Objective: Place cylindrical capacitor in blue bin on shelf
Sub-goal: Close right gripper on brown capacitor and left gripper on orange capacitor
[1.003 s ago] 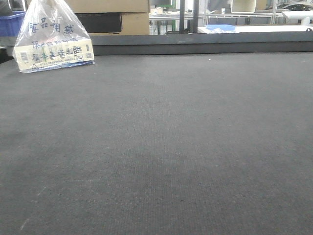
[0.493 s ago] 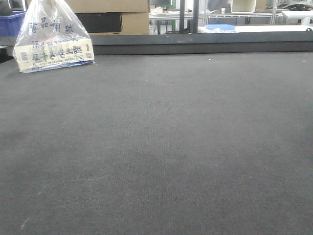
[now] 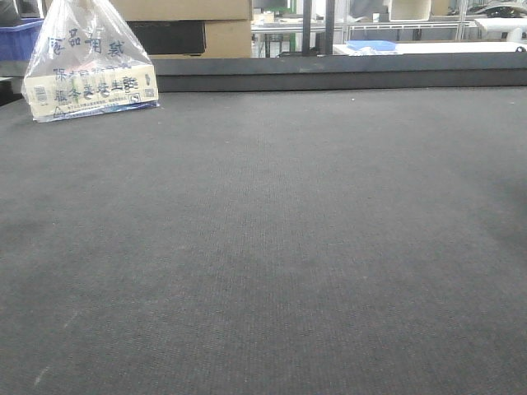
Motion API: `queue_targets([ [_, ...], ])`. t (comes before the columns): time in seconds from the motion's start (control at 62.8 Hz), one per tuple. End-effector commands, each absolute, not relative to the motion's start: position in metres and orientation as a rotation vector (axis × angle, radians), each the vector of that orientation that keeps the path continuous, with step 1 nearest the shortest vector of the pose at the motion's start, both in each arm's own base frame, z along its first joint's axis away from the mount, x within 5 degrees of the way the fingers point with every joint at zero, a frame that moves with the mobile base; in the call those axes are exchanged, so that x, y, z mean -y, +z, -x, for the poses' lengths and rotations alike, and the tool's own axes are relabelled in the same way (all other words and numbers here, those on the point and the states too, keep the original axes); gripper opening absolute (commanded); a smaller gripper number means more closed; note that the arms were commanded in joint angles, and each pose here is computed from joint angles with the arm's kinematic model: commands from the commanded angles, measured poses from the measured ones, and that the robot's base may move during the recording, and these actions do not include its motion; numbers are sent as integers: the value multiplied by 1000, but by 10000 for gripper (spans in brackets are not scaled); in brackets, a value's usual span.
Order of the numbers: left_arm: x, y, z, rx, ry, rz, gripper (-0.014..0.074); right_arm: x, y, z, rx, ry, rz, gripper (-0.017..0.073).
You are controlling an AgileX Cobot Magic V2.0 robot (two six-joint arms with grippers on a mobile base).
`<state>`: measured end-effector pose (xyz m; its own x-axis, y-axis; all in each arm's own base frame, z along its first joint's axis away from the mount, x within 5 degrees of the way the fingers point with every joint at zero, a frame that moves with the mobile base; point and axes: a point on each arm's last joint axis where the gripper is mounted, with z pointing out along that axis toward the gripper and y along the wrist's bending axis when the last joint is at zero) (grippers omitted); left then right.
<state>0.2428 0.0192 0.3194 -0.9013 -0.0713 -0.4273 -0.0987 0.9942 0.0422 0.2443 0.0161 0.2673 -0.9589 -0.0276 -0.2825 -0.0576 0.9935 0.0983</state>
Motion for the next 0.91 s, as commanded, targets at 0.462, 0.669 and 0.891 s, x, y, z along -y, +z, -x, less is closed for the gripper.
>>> queue_targets([
  [0.462, -19, 318, -252, -2684, 68, 132, -111, -18, 221, -285, -2874, 183, -2, 314],
  [0.669, -19, 318, -252, -2682, 68, 132, -111, -18, 214, -287, -2901, 185, -5, 268],
  [0.891, -20, 317, -251, -2702, 88, 127, -111, -17, 213, -285, -2925, 181, 3, 108],
])
